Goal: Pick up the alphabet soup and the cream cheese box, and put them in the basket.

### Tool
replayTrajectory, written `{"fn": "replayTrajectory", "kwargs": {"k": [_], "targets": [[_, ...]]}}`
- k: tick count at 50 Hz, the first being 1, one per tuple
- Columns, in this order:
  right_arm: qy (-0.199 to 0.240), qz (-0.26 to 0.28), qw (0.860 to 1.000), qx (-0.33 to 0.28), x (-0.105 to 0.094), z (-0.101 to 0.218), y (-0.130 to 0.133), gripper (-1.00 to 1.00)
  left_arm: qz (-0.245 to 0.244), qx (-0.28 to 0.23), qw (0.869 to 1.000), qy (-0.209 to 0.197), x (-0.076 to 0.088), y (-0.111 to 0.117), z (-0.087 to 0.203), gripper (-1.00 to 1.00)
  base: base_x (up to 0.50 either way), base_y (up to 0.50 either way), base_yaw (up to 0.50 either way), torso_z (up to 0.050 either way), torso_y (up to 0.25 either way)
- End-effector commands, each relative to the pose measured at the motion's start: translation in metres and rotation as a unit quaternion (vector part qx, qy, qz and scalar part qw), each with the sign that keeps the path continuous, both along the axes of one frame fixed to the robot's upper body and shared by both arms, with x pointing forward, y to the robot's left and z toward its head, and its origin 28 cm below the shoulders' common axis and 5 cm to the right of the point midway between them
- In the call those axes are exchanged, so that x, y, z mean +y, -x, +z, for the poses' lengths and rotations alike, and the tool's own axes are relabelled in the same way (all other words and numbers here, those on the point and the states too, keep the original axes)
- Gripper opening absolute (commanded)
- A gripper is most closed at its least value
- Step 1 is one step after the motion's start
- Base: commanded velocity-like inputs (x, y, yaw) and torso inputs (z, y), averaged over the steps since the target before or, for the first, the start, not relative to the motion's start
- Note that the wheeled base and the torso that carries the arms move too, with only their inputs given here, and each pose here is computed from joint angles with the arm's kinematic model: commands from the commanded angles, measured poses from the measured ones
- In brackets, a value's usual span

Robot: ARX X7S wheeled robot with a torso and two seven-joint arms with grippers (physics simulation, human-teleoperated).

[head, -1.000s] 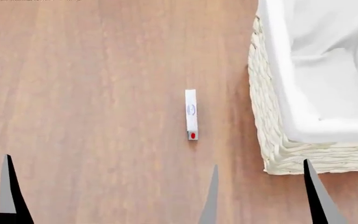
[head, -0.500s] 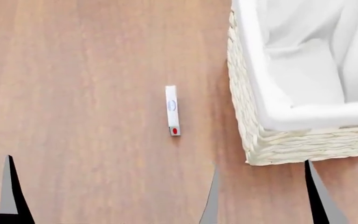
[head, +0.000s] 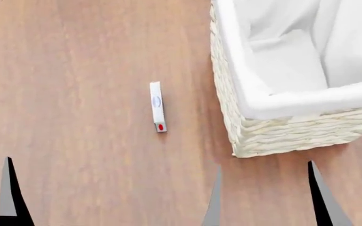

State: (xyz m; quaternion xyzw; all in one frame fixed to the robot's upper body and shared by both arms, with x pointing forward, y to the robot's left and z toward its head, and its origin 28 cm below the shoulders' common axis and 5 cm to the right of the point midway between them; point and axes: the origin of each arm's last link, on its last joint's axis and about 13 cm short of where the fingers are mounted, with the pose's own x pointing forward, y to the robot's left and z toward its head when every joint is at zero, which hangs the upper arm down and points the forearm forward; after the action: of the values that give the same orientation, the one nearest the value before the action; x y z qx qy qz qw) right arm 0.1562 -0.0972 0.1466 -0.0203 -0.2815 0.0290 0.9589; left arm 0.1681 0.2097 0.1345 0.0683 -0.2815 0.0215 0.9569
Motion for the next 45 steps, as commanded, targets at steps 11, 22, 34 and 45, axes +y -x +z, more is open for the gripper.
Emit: {"fn": "replayTrajectory", "kwargs": {"k": [11,22,34,45], "targets": [[0.0,0.0,1.0,0.002,-0.0007,-0.0005,-0.0017,1.0,-0.001,0.003,1.0,-0.001,-0.0009,-0.0019,-0.001,1.0,0.0,0.0,-0.18,0.0,0.0],[0.0,0.002,1.0,0.003,0.0002,-0.0007,-0.0028,1.0,0.0,0.005,1.0,-0.001,-0.0005,-0.0037,-0.0016,1.0,0.0,0.0,-0.18,0.0,0.0],[0.001,0.001,1.0,0.004,0.0006,-0.0014,-0.002,1.0,-0.002,0.006,1.0,0.002,-0.0001,-0.0036,-0.0032,1.0,0.0,0.0,-0.18,0.0,0.0],[0.001,0.002,1.0,0.004,0.0005,-0.0014,-0.0012,1.0,-0.001,0.006,1.0,0.002,-0.0001,-0.0022,-0.0029,1.0,0.0,0.0,-0.18,0.0,0.0]]}}
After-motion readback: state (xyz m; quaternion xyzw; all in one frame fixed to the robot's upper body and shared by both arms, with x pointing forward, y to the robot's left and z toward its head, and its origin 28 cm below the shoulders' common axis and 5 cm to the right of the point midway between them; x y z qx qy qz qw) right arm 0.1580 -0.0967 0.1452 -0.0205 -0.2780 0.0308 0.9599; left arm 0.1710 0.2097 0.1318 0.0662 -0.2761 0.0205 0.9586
